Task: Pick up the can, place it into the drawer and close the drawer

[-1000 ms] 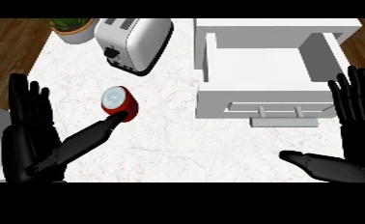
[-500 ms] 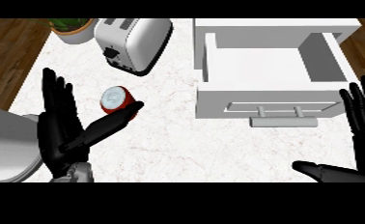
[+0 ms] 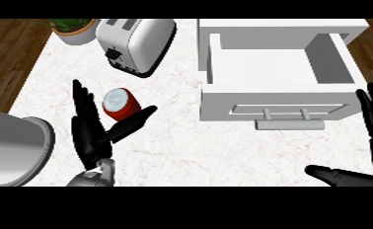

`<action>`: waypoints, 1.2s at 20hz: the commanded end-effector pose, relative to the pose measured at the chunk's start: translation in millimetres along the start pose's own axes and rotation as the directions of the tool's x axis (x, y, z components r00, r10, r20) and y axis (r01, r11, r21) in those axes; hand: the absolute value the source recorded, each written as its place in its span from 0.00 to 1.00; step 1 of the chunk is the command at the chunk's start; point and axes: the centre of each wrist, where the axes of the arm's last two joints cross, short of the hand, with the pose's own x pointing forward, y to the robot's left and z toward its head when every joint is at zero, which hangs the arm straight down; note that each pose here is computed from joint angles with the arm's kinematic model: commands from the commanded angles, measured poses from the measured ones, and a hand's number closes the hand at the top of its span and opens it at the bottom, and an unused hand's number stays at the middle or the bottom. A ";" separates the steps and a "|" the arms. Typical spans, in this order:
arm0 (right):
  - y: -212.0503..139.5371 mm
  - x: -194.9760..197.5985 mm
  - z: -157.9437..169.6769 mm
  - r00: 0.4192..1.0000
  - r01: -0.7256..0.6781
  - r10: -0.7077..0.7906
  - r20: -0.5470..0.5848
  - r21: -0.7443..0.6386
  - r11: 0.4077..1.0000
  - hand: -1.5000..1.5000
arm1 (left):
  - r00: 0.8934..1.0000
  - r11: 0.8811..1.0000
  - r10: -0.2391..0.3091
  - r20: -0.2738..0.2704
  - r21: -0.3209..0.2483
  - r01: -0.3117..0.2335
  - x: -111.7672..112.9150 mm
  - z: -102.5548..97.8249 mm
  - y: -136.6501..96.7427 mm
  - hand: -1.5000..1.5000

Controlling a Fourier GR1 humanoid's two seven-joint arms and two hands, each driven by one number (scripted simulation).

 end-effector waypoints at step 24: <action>-21.8 30.4 15.8 1.000 -0.016 0.016 0.001 -0.016 1.000 0.00 | 0.995 0.993 0.032 -0.099 0.114 -0.020 -134.5 -33.6 17.5 0.00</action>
